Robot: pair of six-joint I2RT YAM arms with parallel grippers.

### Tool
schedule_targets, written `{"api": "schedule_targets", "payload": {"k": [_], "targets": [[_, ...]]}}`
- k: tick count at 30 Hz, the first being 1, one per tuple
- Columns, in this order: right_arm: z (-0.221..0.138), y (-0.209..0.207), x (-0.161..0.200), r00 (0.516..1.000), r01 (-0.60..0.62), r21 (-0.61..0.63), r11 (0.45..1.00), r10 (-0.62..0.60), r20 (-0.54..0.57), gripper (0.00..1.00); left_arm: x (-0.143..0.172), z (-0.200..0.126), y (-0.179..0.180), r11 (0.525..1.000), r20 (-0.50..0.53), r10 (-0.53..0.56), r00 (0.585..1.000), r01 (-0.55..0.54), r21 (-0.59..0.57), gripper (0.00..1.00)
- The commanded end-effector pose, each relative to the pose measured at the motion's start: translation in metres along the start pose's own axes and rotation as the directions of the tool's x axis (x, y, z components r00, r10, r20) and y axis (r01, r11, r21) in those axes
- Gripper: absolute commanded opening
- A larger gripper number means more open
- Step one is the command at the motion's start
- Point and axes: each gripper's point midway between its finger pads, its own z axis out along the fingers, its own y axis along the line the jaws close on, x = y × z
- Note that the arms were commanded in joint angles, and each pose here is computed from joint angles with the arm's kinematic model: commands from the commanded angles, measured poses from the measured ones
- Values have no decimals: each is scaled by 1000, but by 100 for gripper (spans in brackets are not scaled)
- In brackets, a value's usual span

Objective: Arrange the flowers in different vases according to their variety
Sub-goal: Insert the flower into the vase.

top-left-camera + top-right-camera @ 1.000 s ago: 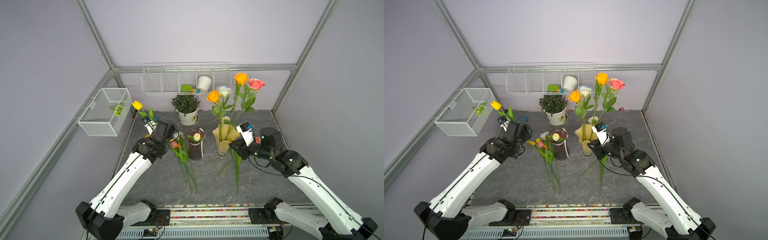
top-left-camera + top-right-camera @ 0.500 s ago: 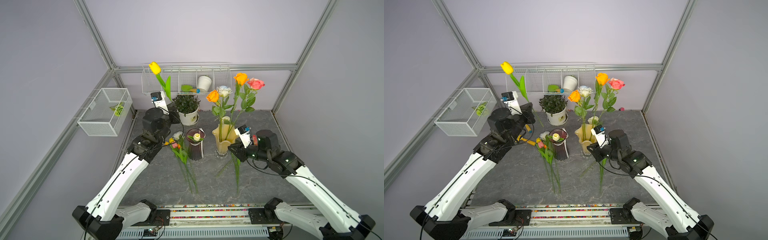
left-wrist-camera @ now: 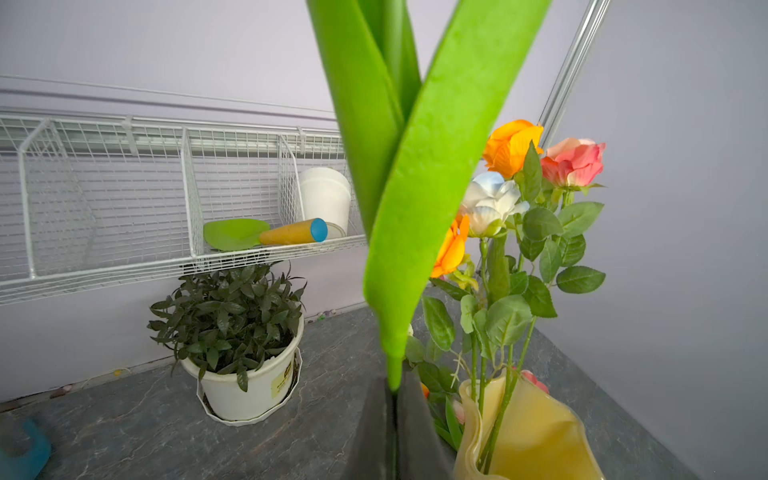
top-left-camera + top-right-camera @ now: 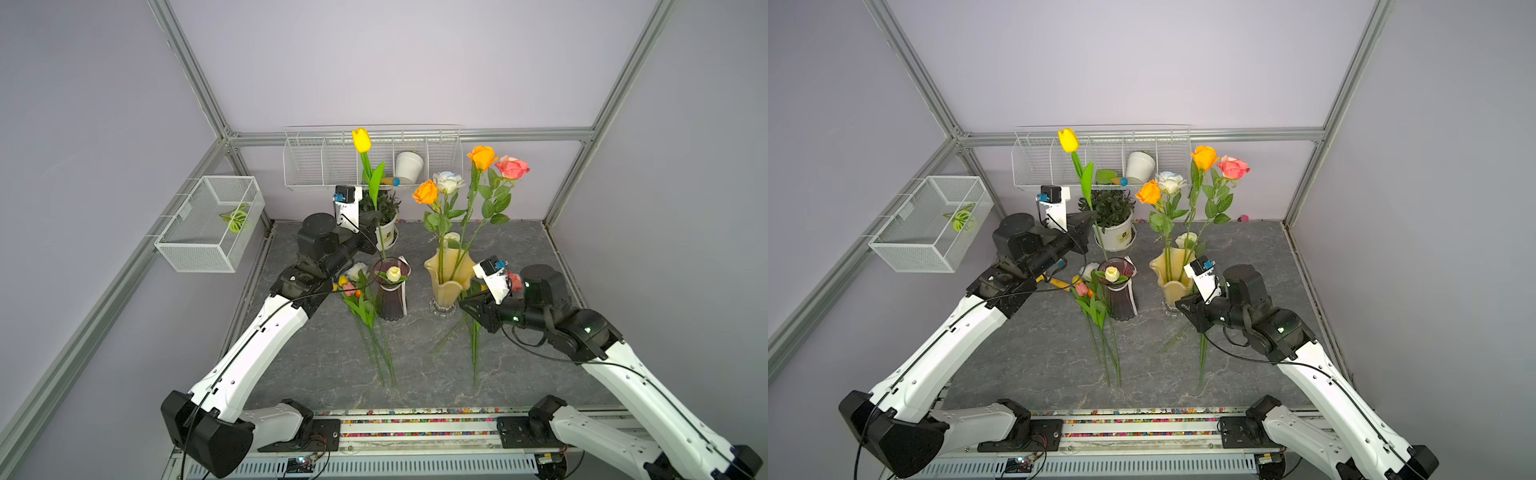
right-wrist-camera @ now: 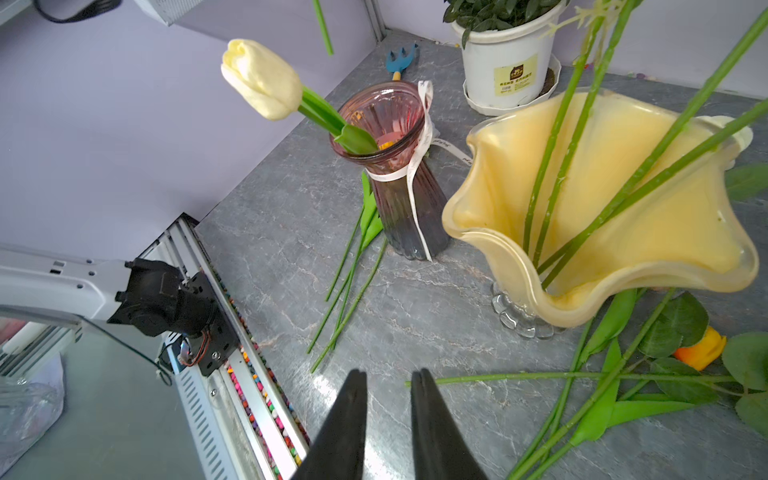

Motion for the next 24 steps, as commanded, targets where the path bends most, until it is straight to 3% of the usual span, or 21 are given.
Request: {"api": "schedule_targets", "payload": {"k": [1,9,17,19,21,24], "targets": [[-6,13,-4,999,35,-48,998,-35,3,25,4,4,0,998,40,-9,999,7,56,0],[3,6,0,1000,16,-34,999,-17,-17,25,53,25,4,991,-12,-54,998,55,119,0],[6,3,-1,1000,16,-18,1000,-17,-26,29,86,16,3,985,-112,-113,987,126,120,0],[7,2,-1,999,16,-13,1000,-16,-29,31,93,11,2,983,-155,-121,980,140,118,15],[8,1,0,999,16,-13,1000,-17,-35,32,99,6,-2,980,-190,-129,973,155,129,40],[9,0,-1,999,17,-9,1000,-17,-37,33,109,-4,-5,973,-225,-157,962,190,133,65]]}}
